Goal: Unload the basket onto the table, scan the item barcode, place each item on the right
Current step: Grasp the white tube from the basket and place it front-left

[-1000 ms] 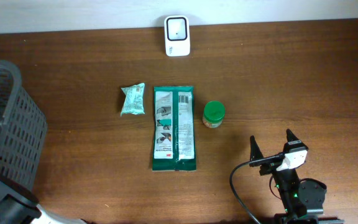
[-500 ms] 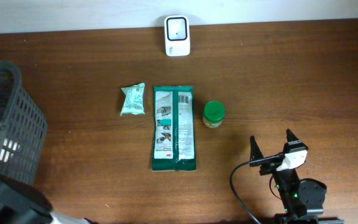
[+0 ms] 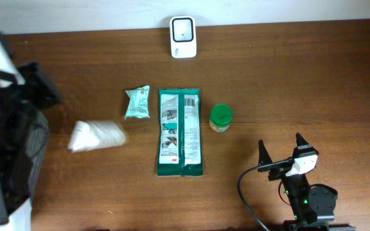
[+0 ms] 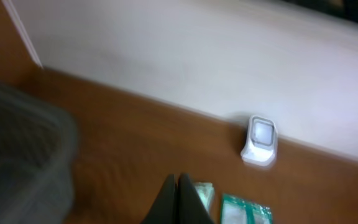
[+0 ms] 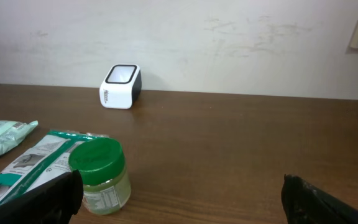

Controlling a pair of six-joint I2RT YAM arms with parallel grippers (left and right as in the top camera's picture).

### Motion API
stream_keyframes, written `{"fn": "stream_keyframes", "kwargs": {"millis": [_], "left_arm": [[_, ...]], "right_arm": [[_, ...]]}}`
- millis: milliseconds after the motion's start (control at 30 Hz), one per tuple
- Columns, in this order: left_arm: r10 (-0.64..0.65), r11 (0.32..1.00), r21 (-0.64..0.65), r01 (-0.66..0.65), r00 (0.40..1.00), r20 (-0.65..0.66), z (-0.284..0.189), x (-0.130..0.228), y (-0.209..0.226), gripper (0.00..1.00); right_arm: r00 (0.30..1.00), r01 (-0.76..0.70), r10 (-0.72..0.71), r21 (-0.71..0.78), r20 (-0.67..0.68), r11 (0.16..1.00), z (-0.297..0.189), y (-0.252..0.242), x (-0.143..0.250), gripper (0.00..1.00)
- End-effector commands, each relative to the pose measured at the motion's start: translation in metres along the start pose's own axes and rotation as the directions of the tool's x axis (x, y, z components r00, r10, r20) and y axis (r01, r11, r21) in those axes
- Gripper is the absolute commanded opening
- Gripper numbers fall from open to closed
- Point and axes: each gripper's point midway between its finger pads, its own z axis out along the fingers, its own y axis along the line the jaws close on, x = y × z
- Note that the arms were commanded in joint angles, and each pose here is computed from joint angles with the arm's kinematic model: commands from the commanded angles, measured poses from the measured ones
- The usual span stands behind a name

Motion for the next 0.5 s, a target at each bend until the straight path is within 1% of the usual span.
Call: {"fn": "stream_keyframes", "kwargs": {"millis": [0,67,100,133,200,267,300,333,400,433,467], "left_arm": [[0.074,0.997,0.052,-0.062,0.963,-0.26,0.041,0.066,-0.028,0.0],[0.127,0.992,0.074,-0.106,0.908,-0.4,0.068,0.108,-0.042,0.0],[0.147,0.989,0.08,-0.124,0.879,-0.454,0.082,0.127,-0.047,0.0],[0.157,0.988,0.083,-0.134,0.859,-0.487,0.092,0.138,-0.051,0.0],[0.165,0.986,0.08,-0.144,0.838,-0.52,0.108,0.149,-0.053,0.0],[0.214,0.977,0.109,-0.184,0.837,-0.504,0.115,0.147,-0.055,0.0],[0.234,0.972,0.123,-0.2,0.848,-0.475,0.115,0.139,-0.057,0.09],[0.22,0.976,0.111,-0.19,0.871,-0.439,0.113,0.124,-0.055,0.25],[0.157,0.988,0.055,-0.147,0.926,-0.344,0.103,0.079,-0.035,0.47],[0.12,0.993,0.015,-0.121,0.948,-0.295,0.097,0.057,-0.019,0.52],[0.084,0.995,-0.034,-0.095,0.965,-0.247,0.089,0.037,-0.001,0.54]], "right_arm": [[1.0,-0.001,0.001,-0.006,-0.002,1.0,0.0,0.001,0.002,0.98],[1.0,-0.001,0.001,-0.006,-0.002,1.0,0.0,0.001,0.002,0.98],[1.0,-0.001,0.001,-0.006,-0.002,1.0,0.0,0.001,0.002,0.99],[1.0,-0.001,0.001,-0.006,-0.002,1.0,0.0,0.001,0.002,0.98],[1.0,-0.001,0.001,-0.006,-0.002,1.0,0.0,0.001,0.002,0.98],[1.0,-0.001,0.001,-0.006,-0.002,1.0,0.0,0.001,0.002,0.98],[1.0,-0.001,0.001,-0.006,-0.002,1.0,0.0,0.001,0.002,0.98],[1.0,-0.001,0.001,-0.006,-0.002,1.0,0.0,0.001,0.002,0.98],[1.0,-0.001,0.001,-0.006,-0.002,1.0,0.0,0.001,0.002,0.99],[1.0,-0.001,0.001,-0.006,-0.002,1.0,0.0,0.001,0.002,0.98],[1.0,-0.001,0.001,-0.006,-0.002,1.0,0.0,0.001,0.002,0.98]]}}
